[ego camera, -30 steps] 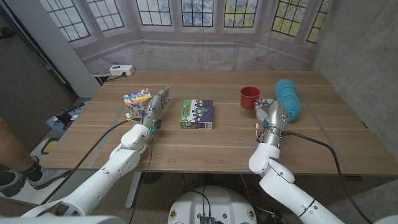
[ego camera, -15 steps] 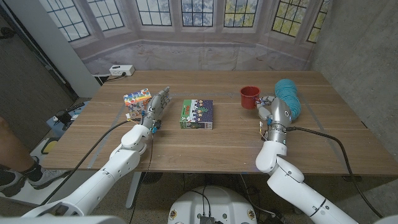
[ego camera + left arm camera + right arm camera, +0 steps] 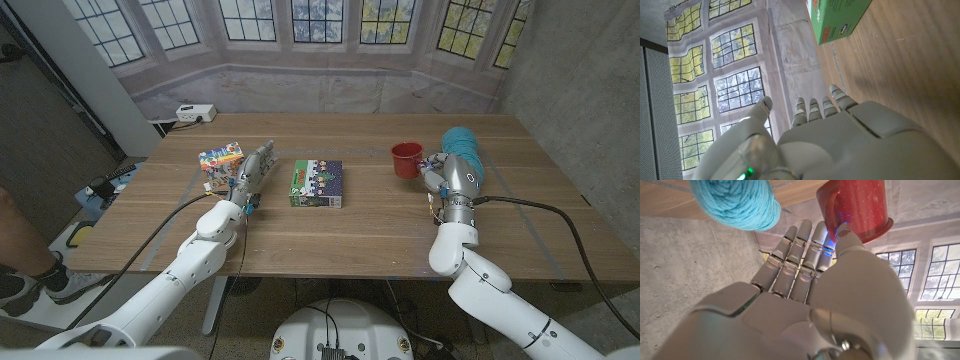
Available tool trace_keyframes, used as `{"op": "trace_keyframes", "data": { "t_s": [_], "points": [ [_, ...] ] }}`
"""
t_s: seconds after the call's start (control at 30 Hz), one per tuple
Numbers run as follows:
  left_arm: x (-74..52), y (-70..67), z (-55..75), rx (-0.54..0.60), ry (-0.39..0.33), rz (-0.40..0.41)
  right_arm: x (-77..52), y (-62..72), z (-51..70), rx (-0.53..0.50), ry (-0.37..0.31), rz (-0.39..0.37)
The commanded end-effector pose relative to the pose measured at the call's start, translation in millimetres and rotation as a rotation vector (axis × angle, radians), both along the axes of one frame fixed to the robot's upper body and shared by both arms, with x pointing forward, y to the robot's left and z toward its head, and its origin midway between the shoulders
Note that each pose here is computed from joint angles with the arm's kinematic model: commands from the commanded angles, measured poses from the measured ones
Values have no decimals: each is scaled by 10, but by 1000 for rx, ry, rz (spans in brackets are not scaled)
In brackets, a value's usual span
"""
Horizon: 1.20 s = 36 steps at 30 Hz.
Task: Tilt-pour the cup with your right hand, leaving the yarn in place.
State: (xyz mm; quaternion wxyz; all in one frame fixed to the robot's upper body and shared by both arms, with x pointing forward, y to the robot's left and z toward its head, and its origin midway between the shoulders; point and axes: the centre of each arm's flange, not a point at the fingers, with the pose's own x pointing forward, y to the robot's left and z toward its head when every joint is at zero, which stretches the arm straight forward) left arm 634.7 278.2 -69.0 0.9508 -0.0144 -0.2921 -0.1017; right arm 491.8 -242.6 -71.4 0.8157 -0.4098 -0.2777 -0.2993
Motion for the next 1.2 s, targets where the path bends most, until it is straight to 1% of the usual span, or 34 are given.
{"op": "trace_keyframes", "data": {
  "t_s": [0.03,0.27,0.4,0.9,1.2],
  "points": [
    [50,-62,13,5,8,-5,-69,-196,97,-84,48,-17],
    [73,-95,15,2,11,-6,-135,-317,173,-144,80,-31],
    [81,-101,20,2,11,-5,-155,-360,223,-176,99,-34],
    [109,-100,-12,-17,16,-4,-185,-474,413,-293,173,-63],
    [85,-95,23,-20,1,0,-230,-512,526,-367,202,-90]
  ]
}}
